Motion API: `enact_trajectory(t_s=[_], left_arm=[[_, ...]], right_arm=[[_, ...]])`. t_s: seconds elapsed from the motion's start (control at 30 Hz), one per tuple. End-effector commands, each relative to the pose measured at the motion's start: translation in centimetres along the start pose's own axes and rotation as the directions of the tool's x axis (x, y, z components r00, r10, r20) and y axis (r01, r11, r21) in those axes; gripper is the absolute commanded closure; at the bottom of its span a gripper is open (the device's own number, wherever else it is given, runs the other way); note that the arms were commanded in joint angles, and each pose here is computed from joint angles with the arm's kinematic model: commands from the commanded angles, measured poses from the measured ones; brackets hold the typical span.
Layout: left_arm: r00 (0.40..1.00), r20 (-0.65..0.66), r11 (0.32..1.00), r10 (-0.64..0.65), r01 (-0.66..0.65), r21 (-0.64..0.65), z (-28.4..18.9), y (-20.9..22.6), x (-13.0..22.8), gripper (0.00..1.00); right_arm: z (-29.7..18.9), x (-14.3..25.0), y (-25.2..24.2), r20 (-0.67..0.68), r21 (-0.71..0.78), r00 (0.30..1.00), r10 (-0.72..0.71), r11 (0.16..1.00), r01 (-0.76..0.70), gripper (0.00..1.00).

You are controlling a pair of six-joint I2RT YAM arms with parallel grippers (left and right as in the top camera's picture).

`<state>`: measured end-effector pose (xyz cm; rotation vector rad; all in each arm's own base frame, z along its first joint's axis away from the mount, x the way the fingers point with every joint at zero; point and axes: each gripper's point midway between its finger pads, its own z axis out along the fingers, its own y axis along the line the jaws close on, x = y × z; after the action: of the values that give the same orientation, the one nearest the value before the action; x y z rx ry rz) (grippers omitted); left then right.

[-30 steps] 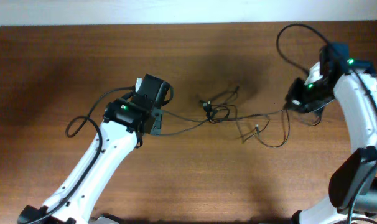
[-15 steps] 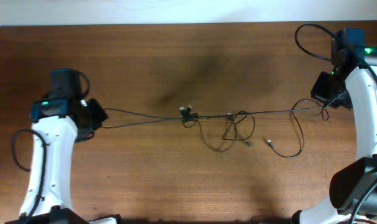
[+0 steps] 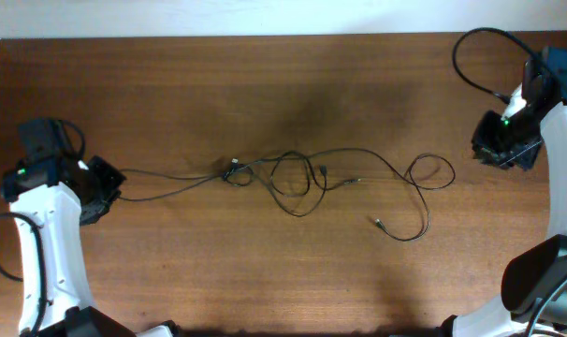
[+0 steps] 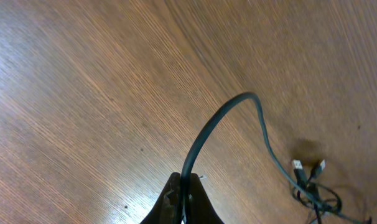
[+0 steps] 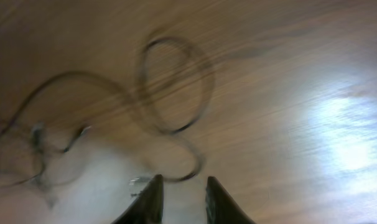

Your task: Untangle cables

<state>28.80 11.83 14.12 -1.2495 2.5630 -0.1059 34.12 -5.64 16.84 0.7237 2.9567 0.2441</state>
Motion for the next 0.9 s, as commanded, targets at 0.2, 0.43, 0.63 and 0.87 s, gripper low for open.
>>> enact_trajectory(t_s=[0.2, 0.43, 0.63, 0.87], left_arm=[[0.959, -0.056, 0.960, 0.277, -0.275, 0.045, 1.5, -4.1, 3.8, 0.13], [0.872, -0.081, 0.875, 0.482, -0.476, 0.085, -4.0, -6.8, 5.2, 0.00], [0.800, -0.067, 0.793, 0.596, -0.574, 0.205, -3.3, -11.9, 7.9, 0.88], [0.612, -0.249, 0.660, 0.751, -0.709, 0.247, 2.8, -14.0, 13.2, 0.92]], right_arm=[[2.2, 6.0, 9.9, -0.097, -0.224, 0.925, -0.366, 0.914, 0.338, 0.36], [4.3, 8.4, 12.4, -0.117, -0.235, 0.882, -0.457, 0.875, 0.423, 0.27], [4.5, 8.4, 13.4, -0.092, -0.262, 0.878, -0.469, 0.862, 0.433, 0.38], [4.4, 8.6, 13.7, -0.095, -0.283, 0.878, -0.470, 0.858, 0.429, 0.50]])
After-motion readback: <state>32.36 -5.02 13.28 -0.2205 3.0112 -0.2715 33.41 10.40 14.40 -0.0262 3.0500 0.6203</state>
